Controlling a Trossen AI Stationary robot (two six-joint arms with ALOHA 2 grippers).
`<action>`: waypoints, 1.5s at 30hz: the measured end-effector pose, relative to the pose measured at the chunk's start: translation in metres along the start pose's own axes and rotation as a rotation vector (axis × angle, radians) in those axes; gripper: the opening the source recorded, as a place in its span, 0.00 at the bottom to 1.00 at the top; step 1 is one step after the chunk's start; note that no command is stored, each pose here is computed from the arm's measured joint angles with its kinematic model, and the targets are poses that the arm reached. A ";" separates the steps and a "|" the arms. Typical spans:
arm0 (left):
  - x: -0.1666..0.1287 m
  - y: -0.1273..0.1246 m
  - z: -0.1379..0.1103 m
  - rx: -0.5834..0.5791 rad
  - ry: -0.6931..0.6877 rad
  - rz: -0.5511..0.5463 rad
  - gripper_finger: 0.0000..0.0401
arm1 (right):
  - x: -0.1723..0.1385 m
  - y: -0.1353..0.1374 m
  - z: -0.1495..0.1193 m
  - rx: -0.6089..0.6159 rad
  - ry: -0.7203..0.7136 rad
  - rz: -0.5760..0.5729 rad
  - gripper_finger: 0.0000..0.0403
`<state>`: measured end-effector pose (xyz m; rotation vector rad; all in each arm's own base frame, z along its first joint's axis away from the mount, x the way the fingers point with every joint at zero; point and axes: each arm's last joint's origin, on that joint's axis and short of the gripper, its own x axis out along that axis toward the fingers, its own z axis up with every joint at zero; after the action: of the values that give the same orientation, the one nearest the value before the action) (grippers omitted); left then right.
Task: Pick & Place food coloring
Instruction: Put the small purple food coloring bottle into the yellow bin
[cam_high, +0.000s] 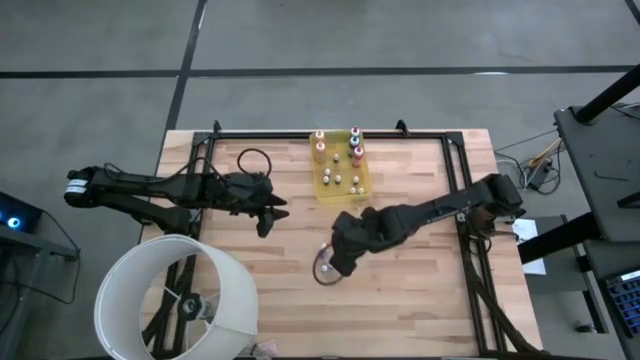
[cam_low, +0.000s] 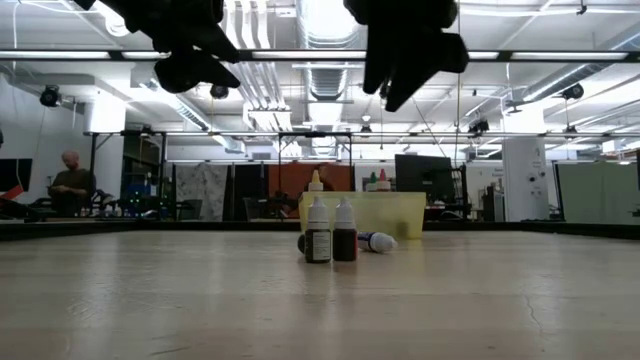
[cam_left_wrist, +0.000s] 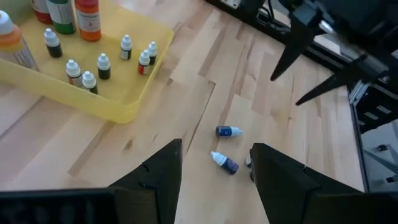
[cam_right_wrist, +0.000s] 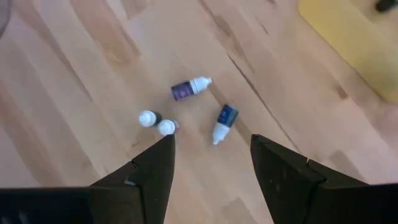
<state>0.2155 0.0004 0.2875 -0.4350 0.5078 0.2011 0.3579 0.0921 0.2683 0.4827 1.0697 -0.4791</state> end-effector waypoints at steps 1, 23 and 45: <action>0.000 0.000 0.000 -0.006 -0.002 -0.002 0.41 | 0.001 0.001 -0.004 0.008 0.002 -0.004 0.50; 0.065 -0.015 0.006 -0.007 0.285 -0.066 0.41 | -0.051 -0.004 -0.016 0.045 -0.081 0.091 0.50; 0.137 -0.044 0.030 -0.421 0.512 0.191 0.41 | -0.162 -0.114 -0.033 -0.048 -0.251 -0.109 0.50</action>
<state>0.3584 -0.0149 0.2568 -0.8592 1.0187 0.3875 0.2031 0.0422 0.3859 0.3134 0.8665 -0.5925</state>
